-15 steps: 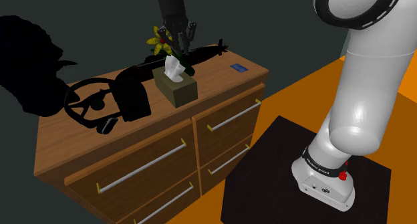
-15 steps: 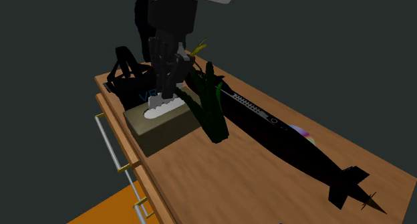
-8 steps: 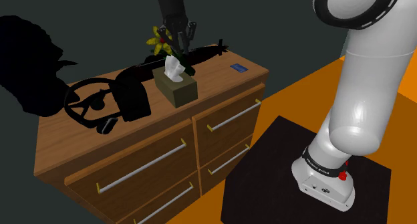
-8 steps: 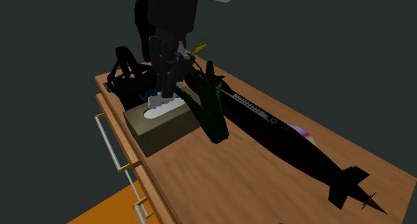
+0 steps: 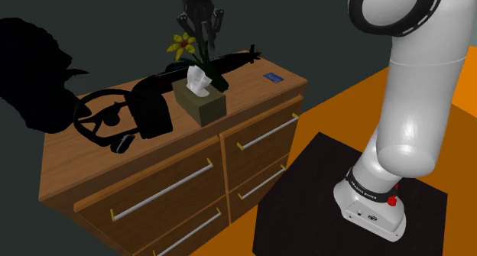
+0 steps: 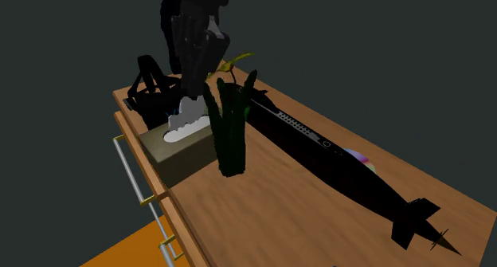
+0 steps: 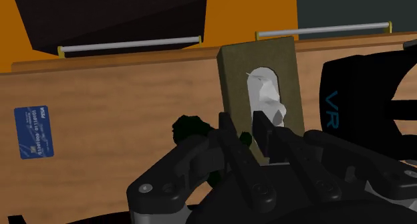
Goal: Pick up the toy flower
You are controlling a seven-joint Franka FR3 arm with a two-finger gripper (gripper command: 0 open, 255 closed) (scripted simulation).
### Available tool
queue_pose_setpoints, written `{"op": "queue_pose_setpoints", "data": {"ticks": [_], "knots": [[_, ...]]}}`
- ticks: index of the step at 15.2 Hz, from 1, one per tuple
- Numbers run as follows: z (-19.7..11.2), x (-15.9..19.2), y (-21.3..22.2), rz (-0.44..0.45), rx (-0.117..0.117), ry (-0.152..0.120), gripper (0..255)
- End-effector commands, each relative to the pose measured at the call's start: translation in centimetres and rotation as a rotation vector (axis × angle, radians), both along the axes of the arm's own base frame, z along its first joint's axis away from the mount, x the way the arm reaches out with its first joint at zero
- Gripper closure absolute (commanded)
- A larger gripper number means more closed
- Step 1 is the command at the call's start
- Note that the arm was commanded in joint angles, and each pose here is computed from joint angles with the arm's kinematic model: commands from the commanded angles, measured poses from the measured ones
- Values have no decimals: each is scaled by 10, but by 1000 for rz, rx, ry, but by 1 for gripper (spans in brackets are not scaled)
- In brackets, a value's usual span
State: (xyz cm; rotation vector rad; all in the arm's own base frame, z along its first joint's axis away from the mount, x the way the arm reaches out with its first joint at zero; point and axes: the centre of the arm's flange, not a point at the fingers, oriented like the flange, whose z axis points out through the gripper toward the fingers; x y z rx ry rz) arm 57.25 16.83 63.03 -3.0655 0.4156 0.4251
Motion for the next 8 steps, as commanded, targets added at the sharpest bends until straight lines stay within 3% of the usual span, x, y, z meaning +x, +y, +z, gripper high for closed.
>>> {"op": "queue_pose_setpoints", "data": {"ticks": [1,8], "knots": [[10,0,0,0,0,0,255],[37,0,0,0,0,0,255]]}}
